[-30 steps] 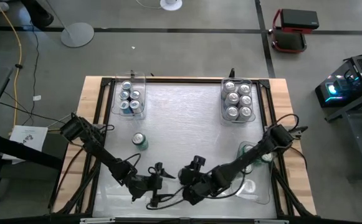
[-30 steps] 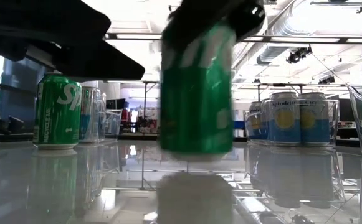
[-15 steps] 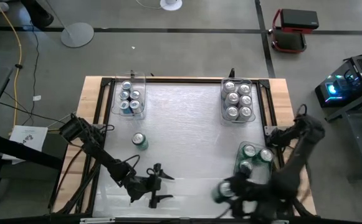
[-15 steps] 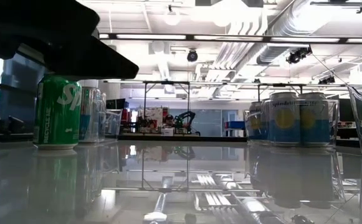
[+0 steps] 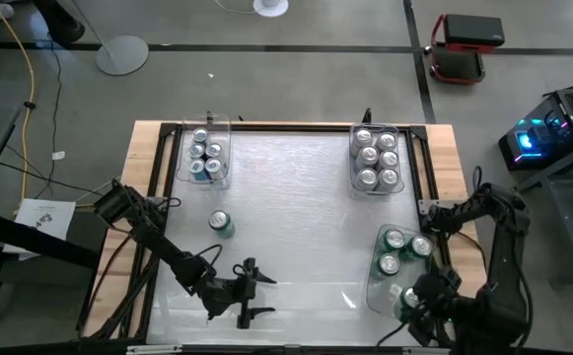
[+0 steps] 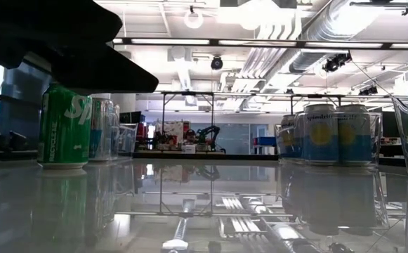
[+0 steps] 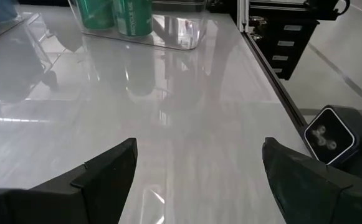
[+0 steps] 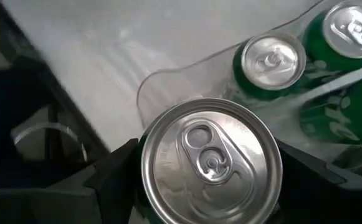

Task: Sort soda cans
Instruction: Put the green soda can into the bottom transparent bin

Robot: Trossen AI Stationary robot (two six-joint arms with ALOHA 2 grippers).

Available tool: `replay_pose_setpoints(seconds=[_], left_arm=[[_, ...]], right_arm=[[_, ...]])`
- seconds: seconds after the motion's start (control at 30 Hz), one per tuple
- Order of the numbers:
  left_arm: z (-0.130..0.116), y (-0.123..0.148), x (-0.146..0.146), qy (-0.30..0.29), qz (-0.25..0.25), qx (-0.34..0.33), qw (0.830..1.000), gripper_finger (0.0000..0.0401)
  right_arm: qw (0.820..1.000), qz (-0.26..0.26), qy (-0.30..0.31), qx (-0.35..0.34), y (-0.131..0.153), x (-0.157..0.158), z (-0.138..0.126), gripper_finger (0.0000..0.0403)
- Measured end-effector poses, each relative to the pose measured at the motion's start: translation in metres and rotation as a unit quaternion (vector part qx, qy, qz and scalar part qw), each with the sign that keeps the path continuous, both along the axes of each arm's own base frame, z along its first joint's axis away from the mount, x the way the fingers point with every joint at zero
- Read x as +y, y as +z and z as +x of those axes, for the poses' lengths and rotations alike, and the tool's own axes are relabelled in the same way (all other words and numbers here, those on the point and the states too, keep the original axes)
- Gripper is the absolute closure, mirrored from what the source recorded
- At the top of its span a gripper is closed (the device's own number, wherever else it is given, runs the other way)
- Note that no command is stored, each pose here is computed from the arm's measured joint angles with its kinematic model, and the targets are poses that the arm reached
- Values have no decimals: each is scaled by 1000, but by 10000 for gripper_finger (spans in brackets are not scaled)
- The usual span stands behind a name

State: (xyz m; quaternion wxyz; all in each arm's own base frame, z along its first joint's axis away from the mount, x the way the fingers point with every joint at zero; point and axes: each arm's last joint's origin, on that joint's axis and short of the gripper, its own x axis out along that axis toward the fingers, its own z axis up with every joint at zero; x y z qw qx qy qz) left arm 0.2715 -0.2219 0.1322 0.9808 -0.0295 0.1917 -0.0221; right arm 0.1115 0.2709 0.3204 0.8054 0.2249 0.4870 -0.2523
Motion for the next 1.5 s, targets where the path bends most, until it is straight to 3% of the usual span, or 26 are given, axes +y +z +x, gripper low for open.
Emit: replay_pose_setpoints(seconds=[0.33, 0.63, 0.87, 0.97, 1.2, 1.37, 1.5], left_arm=[[2, 0, 2, 1, -4, 1, 1000, 78], [2, 0, 2, 0, -4, 1, 1000, 78], [2, 0, 2, 2, -9, 1, 1000, 78], [2, 0, 2, 3, -12, 2, 1000, 78], [2, 0, 2, 3, -12, 2, 1000, 78], [2, 0, 2, 4, -14, 2, 1000, 78], [2, 0, 2, 5, -16, 2, 1000, 78]], right_arm=[[993, -88, -56, 52, -61, -14, -11, 114], [985, -148, -65, 54, -89, -29, -16, 114], [983, -159, -70, 59, -107, -36, -18, 114], [983, -156, -73, 57, -110, -37, -18, 109], [982, -128, -91, 108, -107, -38, -22, 32], [981, -143, -84, 96, -92, -39, -21, 26], [985, -125, -66, 98, -80, -33, -19, 24]])
